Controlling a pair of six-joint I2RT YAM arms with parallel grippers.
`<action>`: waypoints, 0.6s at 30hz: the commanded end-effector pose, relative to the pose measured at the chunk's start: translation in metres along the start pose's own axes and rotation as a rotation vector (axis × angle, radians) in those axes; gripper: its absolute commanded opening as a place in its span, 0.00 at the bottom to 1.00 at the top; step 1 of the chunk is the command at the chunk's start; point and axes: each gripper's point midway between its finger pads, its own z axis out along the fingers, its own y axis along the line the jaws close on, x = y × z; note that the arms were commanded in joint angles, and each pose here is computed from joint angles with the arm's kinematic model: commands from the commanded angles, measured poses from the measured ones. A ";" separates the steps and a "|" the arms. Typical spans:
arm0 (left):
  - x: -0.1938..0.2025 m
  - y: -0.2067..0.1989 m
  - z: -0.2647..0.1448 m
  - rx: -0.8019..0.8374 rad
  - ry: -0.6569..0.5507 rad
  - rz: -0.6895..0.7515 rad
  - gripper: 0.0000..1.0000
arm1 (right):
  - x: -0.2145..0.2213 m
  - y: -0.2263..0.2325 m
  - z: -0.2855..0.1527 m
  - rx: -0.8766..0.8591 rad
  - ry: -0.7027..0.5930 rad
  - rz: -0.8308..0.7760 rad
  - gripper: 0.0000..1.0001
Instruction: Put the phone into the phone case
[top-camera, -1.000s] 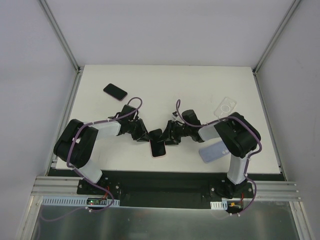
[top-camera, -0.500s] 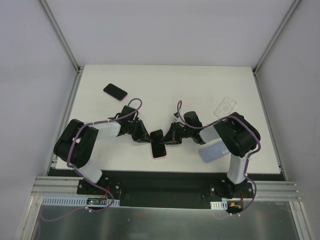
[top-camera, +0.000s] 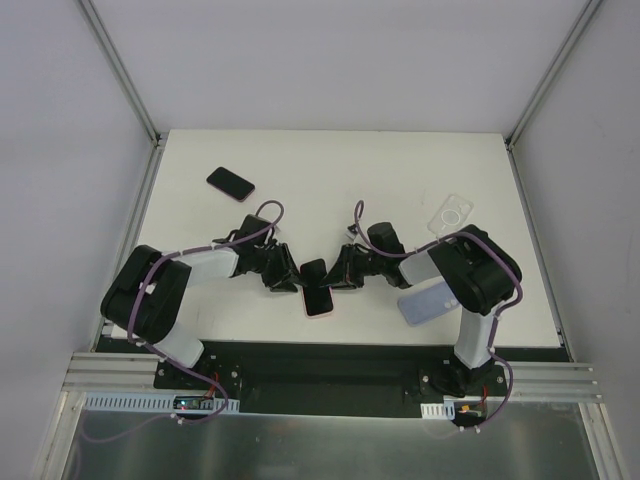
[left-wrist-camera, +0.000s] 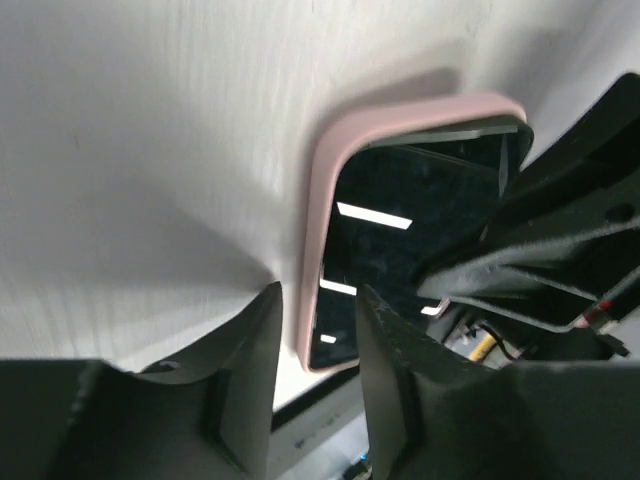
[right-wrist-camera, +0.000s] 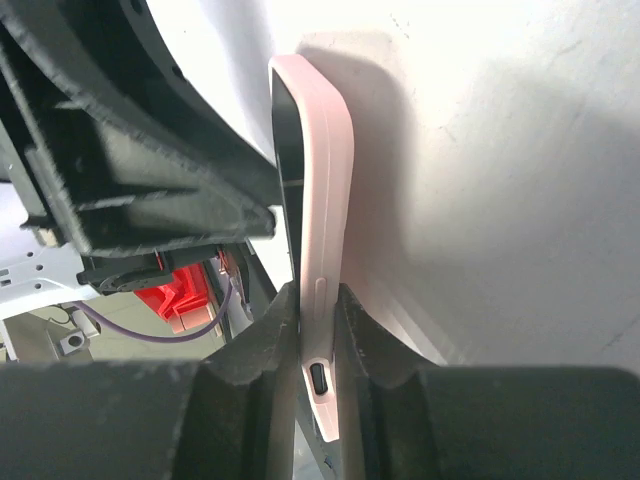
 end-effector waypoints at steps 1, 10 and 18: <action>0.018 -0.012 -0.026 0.069 0.023 0.109 0.47 | -0.016 0.041 -0.014 -0.112 -0.042 -0.124 0.01; 0.027 -0.053 -0.063 0.281 -0.032 0.274 0.62 | -0.013 0.106 -0.050 -0.279 -0.070 -0.251 0.02; 0.036 -0.097 -0.093 0.520 -0.072 0.373 0.55 | 0.002 0.141 -0.073 -0.404 -0.057 -0.296 0.01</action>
